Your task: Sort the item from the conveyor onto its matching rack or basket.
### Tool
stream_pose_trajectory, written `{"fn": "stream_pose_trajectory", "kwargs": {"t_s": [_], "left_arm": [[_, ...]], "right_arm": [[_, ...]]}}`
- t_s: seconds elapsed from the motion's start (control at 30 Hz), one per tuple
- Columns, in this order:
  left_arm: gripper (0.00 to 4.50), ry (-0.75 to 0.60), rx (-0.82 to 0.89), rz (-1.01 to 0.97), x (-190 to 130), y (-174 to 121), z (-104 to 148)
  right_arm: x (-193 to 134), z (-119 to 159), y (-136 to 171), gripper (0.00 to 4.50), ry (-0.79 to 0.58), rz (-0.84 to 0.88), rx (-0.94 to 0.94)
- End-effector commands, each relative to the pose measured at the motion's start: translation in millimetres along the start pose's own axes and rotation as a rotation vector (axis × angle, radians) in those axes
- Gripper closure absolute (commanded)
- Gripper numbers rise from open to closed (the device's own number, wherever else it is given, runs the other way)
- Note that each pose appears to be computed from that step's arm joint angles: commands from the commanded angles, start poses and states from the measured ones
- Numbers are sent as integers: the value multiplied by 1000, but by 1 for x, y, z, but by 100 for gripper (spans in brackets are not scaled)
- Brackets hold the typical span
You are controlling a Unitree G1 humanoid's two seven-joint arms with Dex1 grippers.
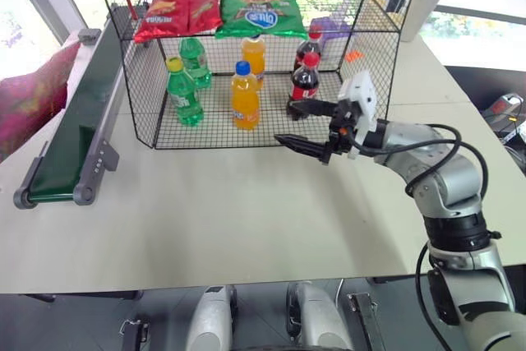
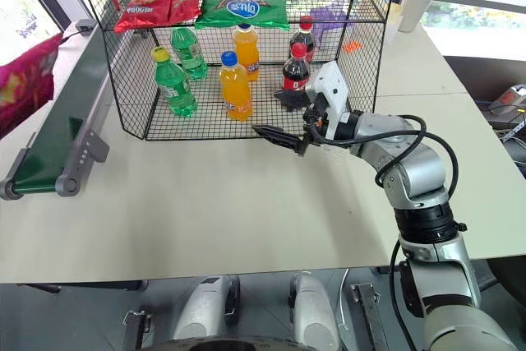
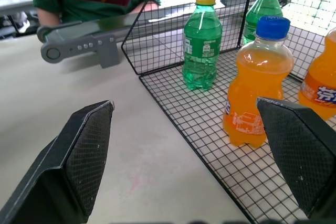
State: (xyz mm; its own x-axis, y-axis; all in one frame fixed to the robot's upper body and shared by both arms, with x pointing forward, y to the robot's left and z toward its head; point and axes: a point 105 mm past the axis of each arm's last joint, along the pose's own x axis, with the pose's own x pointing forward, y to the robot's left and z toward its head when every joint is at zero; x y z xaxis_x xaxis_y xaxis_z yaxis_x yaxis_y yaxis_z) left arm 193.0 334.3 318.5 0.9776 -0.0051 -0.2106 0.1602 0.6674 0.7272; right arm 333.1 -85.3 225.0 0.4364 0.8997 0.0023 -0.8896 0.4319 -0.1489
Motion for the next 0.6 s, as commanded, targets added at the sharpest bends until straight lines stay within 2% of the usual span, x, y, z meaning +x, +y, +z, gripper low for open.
{"fn": "stream_pose_trajectory", "kwargs": {"t_s": [0.03, 0.17, 0.3, 0.4, 0.6], "left_arm": [[446, -65, -74, -81, -34, 2, 24], [446, -194, -124, -338, -55, -25, 61], [446, -321, -148, -510, -61, -37, 87], [446, -440, -167, -660, -60, -45, 106], [446, -621, -173, -797, -42, -52, 133]], "right_arm": [[-3, 31, -8, 0, -133, 6, 16], [-9, 40, -16, 0, -188, 45, 104], [-17, 43, -18, 0, -181, 111, 151], [-32, 48, -21, 0, -182, 164, 180], [-51, 52, -24, 0, -191, 214, 184]]}}
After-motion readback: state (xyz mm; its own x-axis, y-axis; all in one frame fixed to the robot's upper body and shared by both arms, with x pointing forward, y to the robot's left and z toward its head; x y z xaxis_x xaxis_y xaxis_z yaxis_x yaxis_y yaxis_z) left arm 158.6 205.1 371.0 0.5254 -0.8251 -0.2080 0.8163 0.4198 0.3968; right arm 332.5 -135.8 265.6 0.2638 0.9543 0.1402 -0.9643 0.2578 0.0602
